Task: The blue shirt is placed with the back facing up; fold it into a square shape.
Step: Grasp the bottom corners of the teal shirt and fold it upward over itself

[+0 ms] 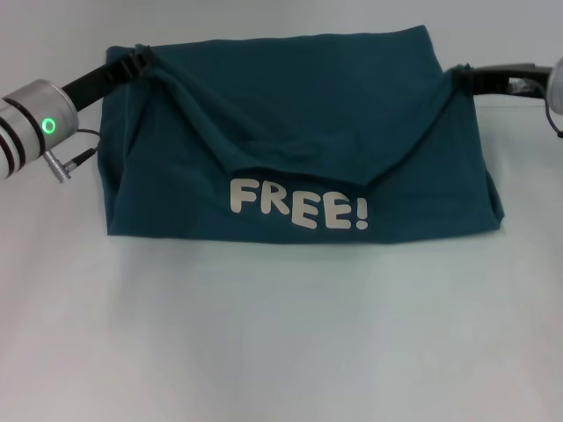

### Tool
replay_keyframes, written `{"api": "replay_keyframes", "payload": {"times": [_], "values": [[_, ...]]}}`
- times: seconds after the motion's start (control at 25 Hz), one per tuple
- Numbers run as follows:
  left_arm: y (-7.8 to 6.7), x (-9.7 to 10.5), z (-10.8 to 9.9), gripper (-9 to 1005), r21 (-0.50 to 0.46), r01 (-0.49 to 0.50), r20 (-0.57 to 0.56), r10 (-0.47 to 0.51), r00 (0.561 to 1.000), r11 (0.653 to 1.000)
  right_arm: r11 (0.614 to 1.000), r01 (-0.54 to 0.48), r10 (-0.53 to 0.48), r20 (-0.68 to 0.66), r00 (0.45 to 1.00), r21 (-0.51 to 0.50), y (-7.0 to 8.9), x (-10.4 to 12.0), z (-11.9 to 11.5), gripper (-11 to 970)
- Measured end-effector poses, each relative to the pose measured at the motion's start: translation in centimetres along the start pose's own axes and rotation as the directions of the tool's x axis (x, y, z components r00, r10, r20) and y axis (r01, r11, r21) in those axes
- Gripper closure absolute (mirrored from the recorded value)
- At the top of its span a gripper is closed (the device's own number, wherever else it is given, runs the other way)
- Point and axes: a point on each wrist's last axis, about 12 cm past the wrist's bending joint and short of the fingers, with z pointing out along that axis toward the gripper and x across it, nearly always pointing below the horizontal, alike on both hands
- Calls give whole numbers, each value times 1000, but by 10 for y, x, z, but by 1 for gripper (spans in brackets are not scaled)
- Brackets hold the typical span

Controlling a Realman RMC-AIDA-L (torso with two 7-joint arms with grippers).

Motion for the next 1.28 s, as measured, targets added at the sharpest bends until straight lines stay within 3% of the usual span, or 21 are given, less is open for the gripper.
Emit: {"api": "replay_keyframes", "payload": {"times": [0.24, 1.12, 1.28], "values": [[0, 4, 2, 968, -26, 11, 9, -11, 1000, 1000, 997, 61, -62, 14, 998, 46, 6, -13, 9, 833], [2, 22, 2, 968, -54, 39, -8, -40, 999, 998, 988, 139, -138, -23, 990, 67, 7, 9, 14, 775], [3, 22, 2, 870, -54, 38, -6, -39, 999, 998, 986, 145, -144, -18, 989, 82, 2, 9, 11, 765]]}}
